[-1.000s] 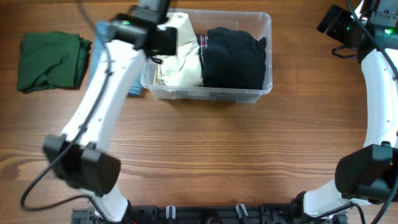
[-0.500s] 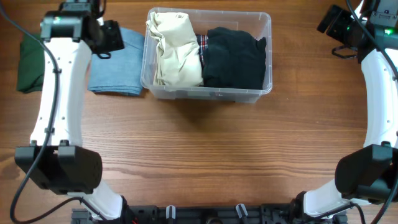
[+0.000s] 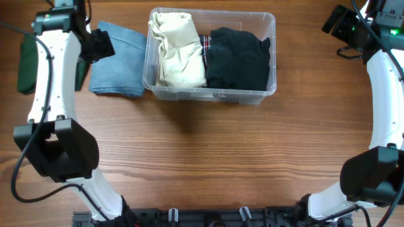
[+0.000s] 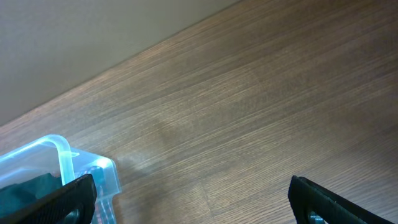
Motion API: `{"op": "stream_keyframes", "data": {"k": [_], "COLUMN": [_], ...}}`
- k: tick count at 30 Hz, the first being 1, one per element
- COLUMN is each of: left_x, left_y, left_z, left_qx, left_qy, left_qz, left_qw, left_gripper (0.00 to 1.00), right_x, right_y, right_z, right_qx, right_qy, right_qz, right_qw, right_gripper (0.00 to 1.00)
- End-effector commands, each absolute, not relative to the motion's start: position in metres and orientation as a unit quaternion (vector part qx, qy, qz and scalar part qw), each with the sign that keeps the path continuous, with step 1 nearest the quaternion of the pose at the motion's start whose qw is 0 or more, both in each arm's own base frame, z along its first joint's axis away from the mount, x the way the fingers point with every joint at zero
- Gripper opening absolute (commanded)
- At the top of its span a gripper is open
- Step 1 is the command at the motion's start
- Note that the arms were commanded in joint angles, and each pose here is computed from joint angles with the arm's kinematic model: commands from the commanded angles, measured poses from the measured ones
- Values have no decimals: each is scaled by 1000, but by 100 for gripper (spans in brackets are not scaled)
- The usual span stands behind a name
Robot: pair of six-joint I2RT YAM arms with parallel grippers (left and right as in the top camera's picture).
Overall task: Pack container
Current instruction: 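Raise the left gripper and move it left toward the dark-green garment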
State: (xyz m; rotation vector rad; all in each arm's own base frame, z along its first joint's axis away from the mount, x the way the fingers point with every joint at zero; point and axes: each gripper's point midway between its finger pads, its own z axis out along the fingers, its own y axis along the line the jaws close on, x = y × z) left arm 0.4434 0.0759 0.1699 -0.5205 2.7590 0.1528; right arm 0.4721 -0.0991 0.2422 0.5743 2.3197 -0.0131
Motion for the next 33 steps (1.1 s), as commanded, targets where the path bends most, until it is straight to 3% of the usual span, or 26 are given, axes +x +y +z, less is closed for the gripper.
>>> {"op": "stream_keyframes", "data": {"k": [1, 3, 9, 19, 33], "left_x": [440, 438, 438, 445, 468], "left_y": [100, 108, 125, 140, 159], "left_z": [167, 164, 140, 75, 82], "left_qx": [-215, -233, -226, -210, -203], "left_qy": [963, 960, 965, 966, 952], "left_qz": [36, -6, 35, 135, 191], "left_qw": [160, 157, 131, 72, 123], "left_gripper": [87, 81, 79, 84, 86], "right_x": [473, 473, 473, 473, 473], "right_y": [-97, -97, -97, -97, -97], "right_z": [233, 233, 233, 233, 233], "right_qx": [228, 229, 229, 229, 229], "right_qy": [905, 905, 905, 905, 905], "right_qz": [0, 0, 0, 0, 0], "right_qw": [358, 358, 357, 358, 358], "right_gripper": [100, 100, 100, 99, 100]}}
